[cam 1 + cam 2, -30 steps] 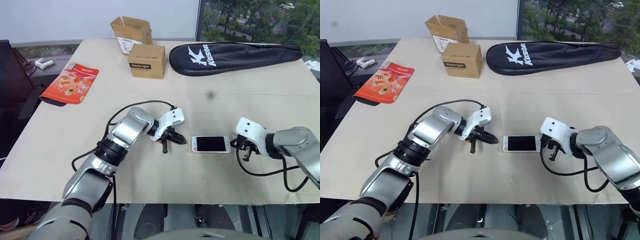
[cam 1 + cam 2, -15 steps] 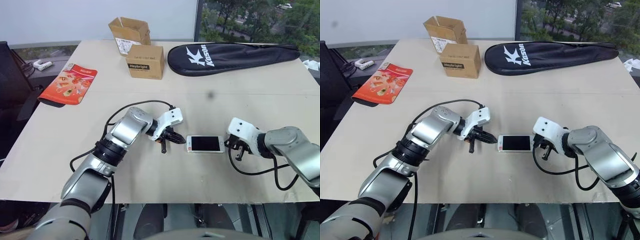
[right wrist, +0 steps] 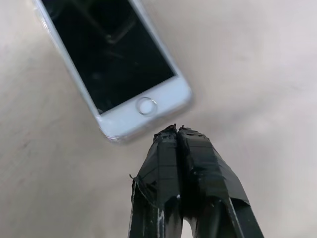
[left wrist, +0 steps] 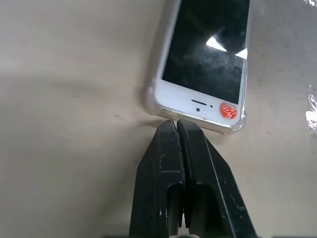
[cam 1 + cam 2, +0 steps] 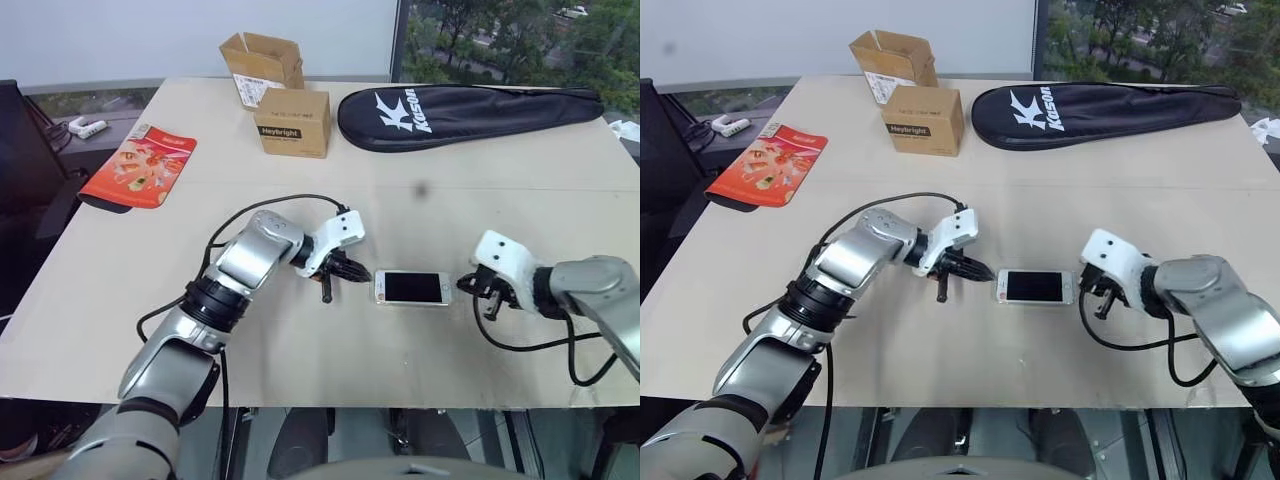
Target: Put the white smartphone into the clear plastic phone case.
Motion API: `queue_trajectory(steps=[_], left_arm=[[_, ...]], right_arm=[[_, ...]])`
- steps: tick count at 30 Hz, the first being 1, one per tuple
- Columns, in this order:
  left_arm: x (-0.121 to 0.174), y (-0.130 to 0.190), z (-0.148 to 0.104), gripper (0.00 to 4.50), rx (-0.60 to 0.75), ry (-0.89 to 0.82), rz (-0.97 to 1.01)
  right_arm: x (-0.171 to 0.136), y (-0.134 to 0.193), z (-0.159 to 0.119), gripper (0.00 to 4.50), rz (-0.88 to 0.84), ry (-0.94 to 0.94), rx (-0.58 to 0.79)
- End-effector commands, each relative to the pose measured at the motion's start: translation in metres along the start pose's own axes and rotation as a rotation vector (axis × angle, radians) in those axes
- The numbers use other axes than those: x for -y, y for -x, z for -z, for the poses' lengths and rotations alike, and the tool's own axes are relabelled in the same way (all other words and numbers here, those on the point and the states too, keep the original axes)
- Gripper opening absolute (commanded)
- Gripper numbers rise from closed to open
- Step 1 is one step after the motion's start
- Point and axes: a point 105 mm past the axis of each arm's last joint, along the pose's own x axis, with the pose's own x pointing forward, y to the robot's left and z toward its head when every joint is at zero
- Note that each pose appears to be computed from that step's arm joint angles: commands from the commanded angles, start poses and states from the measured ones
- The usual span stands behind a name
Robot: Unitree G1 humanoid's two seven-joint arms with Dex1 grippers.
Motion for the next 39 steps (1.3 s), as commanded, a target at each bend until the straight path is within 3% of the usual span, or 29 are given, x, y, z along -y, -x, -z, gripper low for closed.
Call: queue_trajectory(steps=[1, 6, 12, 17, 22, 32, 39], left_arm=[[0.007, 0.005, -0.016, 0.0, 0.077, -0.042, 0.014], [0.019, -0.003, -0.031, 0.0, 0.207, -0.037, 0.077], [0.025, -0.021, -0.028, 0.0, 0.22, -0.02, 0.107], [0.019, -0.029, -0.019, 0.0, 0.17, -0.008, 0.076], [0.017, -0.032, -0.012, 0.0, 0.131, -0.015, 0.061], [0.013, -0.037, -0.004, 0.0, 0.062, -0.049, -0.002], [0.01, -0.039, 0.005, 0.0, 0.0, -0.056, -0.023]], right_arm=[[0.01, 0.016, -0.026, 0.06, 0.071, -0.027, 0.211], [0.001, 0.011, -0.022, 0.06, 0.067, -0.15, 0.385], [-0.02, -0.007, -0.002, 0.06, 0.003, -0.231, 0.476], [-0.02, -0.019, 0.021, 0.06, -0.014, -0.275, 0.475], [-0.024, -0.024, 0.026, 0.06, -0.044, -0.258, 0.465], [-0.027, -0.037, 0.05, 0.06, -0.046, -0.236, 0.284], [-0.03, -0.038, 0.051, 0.06, -0.06, -0.264, 0.258]])
